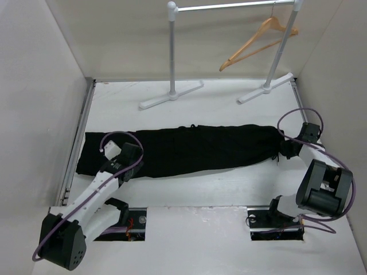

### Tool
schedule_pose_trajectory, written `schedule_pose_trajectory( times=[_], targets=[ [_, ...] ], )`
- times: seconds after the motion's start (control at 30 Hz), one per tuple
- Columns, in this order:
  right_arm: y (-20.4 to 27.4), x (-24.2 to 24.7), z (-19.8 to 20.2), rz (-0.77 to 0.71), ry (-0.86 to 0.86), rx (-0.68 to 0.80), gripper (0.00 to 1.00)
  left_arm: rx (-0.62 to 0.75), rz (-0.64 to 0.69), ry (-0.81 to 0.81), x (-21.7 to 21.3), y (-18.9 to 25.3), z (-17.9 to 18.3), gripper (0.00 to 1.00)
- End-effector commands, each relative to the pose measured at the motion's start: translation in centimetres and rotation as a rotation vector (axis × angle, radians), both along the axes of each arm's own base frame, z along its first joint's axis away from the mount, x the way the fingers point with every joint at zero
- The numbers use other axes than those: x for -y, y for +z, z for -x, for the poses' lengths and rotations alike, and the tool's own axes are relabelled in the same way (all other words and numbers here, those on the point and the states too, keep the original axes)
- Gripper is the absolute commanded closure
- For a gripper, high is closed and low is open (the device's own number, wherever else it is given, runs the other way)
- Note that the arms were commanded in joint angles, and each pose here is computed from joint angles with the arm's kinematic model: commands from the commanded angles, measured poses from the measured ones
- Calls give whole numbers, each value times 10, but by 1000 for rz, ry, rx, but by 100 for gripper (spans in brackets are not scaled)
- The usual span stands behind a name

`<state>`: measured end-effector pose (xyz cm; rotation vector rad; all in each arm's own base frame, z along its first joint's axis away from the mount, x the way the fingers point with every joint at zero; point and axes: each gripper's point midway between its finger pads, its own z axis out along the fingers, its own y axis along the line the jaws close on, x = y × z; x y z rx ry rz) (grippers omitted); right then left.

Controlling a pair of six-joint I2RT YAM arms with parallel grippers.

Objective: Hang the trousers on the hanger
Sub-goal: Fold the trousers at the center of the board.

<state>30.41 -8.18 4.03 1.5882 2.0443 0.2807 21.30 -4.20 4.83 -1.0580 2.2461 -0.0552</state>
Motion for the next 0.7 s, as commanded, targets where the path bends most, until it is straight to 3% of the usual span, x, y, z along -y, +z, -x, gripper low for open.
schedule_pose_trajectory(
  times=[0.0, 0.2, 0.4, 0.57, 0.67],
  targets=[
    [74, 26, -29, 73, -83, 210, 89, -49, -12, 30, -13, -14, 27, 50],
    [180, 43, -23, 222, -148, 365, 89, -106, 54, -20, 7, -24, 33, 50],
    [260, 37, -9, 348, -100, 496, 89, 19, 126, -196, 78, 24, 0, 50],
    [303, -16, -10, 423, 107, 574, 87, 140, 180, -337, 130, 79, -12, 50],
    [321, -62, -15, 424, 230, 613, 87, 179, 199, -334, 123, 97, -12, 52]
  ],
)
